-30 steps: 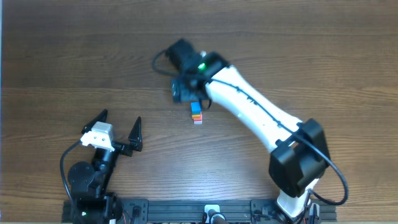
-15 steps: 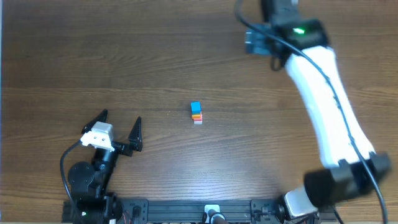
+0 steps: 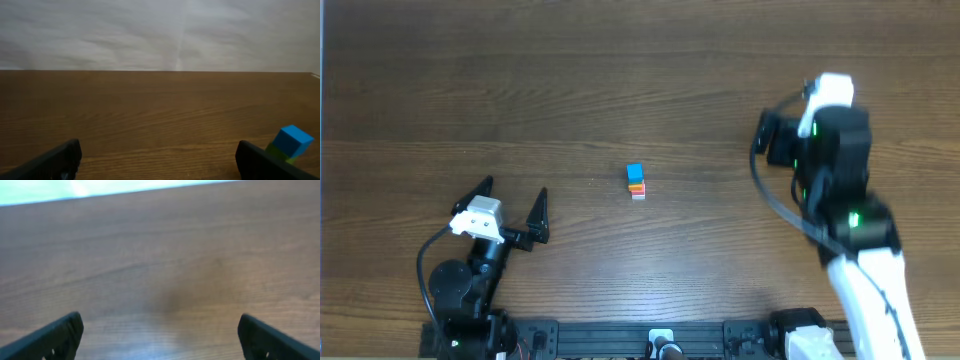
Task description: Stack Cubes
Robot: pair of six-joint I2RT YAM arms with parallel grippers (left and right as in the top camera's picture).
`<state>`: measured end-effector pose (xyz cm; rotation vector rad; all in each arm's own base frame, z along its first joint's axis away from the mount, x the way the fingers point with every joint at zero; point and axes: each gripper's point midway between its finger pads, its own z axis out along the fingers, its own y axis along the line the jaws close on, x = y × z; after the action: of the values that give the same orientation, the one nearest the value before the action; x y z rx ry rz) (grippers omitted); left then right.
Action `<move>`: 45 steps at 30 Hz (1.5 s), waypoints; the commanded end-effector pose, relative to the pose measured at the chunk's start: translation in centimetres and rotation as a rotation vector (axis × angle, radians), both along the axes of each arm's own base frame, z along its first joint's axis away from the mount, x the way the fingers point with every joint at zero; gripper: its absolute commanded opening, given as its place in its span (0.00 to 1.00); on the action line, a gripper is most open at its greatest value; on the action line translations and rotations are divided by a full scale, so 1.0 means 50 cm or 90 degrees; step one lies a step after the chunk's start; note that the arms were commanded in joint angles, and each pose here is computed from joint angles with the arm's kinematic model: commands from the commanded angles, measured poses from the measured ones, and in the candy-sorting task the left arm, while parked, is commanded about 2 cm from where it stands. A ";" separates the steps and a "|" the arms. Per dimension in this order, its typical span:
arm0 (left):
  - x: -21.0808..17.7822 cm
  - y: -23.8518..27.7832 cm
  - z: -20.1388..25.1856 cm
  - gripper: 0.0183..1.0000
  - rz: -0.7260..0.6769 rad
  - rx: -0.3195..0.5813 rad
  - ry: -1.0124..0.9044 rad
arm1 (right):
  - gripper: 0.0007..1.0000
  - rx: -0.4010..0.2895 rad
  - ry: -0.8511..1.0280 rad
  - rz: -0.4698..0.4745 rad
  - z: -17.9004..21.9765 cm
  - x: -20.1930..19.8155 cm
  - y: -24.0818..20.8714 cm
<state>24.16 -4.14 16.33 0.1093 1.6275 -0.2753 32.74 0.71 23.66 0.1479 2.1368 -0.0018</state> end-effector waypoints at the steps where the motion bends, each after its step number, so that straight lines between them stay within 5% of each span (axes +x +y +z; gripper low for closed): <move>1: -0.001 -0.004 -0.004 1.00 -0.007 0.008 -0.001 | 0.99 0.008 -0.075 -0.005 -0.018 -0.050 -0.016; 18: -0.001 -0.004 -0.004 1.00 -0.007 0.008 -0.001 | 0.99 -0.002 -0.271 0.014 -0.095 -0.147 -0.035; 28: -0.001 -0.004 -0.003 1.00 -0.007 0.008 -0.002 | 0.99 -0.006 -0.357 0.017 -0.071 -0.175 -0.033; 45: -0.001 -0.004 -0.003 1.00 -0.007 0.008 -0.002 | 0.99 -0.015 -0.368 -0.012 -0.106 -0.166 -0.049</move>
<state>24.16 -4.14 16.33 0.1102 1.6274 -0.2744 24.18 -1.28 20.13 0.1205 1.5374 0.0303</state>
